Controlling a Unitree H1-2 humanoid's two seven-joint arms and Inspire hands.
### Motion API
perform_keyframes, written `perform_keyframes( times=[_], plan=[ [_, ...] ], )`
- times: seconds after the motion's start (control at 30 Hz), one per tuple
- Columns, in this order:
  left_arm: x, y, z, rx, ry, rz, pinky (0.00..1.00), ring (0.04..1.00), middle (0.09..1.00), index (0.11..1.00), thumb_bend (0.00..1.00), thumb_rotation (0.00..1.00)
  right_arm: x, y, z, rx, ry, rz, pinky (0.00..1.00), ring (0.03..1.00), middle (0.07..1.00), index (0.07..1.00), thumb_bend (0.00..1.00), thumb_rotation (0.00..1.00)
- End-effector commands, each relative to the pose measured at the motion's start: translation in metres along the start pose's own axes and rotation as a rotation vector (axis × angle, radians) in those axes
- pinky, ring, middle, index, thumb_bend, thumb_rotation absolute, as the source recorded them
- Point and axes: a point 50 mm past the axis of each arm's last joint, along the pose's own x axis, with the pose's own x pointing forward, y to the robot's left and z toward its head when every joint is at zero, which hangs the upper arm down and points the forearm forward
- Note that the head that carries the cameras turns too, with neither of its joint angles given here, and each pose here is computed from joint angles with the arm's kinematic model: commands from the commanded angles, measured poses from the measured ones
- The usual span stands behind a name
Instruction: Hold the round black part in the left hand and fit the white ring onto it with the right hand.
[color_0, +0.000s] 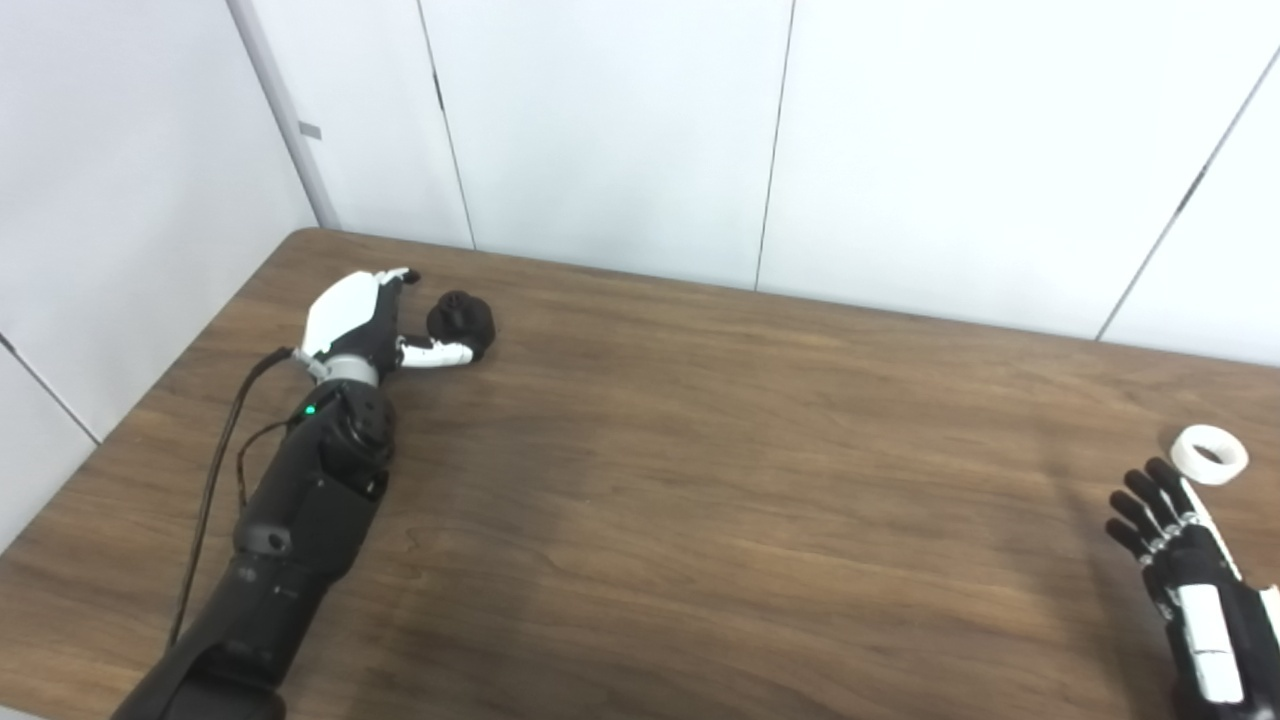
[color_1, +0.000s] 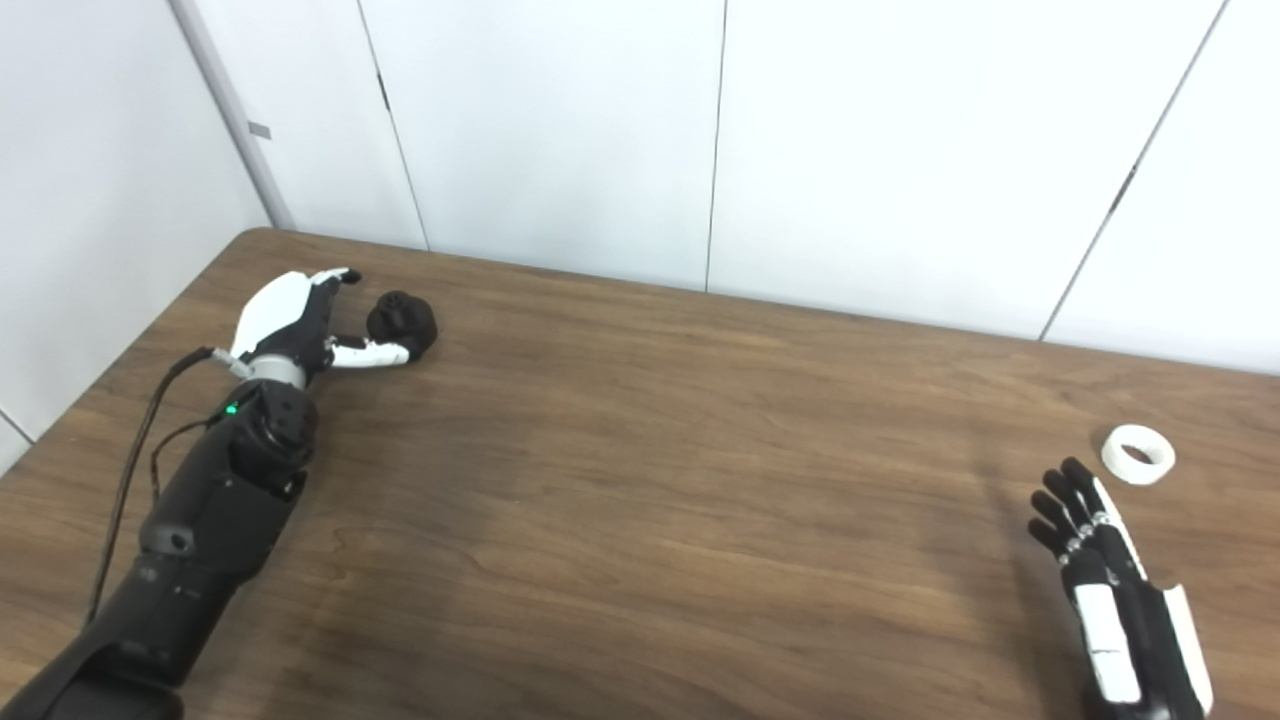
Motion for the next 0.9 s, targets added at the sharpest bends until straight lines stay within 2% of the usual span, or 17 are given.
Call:
perform_keyframes(
  times=[0.0, 0.27, 0.63, 0.87],
  plan=[
    [0.014, 0.029, 0.014, 0.012, -0.023, 0.068, 1.0, 1.0, 0.957, 0.897, 0.95, 0.37, -0.036, 0.006, -0.033, 0.029, 0.15, -0.013, 0.89, 0.907, 0.927, 0.931, 0.58, 0.91],
    [0.028, 0.028, 0.015, -0.037, 0.011, 0.054, 1.0, 0.984, 0.932, 0.874, 0.94, 0.35, -0.037, 0.01, -0.034, 0.017, 0.149, -0.01, 0.89, 0.905, 0.924, 0.934, 0.55, 0.92],
    [0.04, 0.031, 0.018, 0.027, 0.03, 0.034, 1.0, 0.982, 0.923, 0.834, 0.94, 0.37, -0.037, 0.013, -0.033, 0.012, 0.151, -0.016, 0.91, 0.923, 0.927, 0.935, 0.53, 0.93],
    [0.043, 0.029, 0.021, 0.037, 0.024, 0.026, 1.0, 0.978, 0.918, 0.806, 0.93, 0.33, -0.037, 0.012, -0.034, 0.005, 0.149, -0.013, 0.91, 0.926, 0.928, 0.938, 0.54, 0.94]
  ],
)
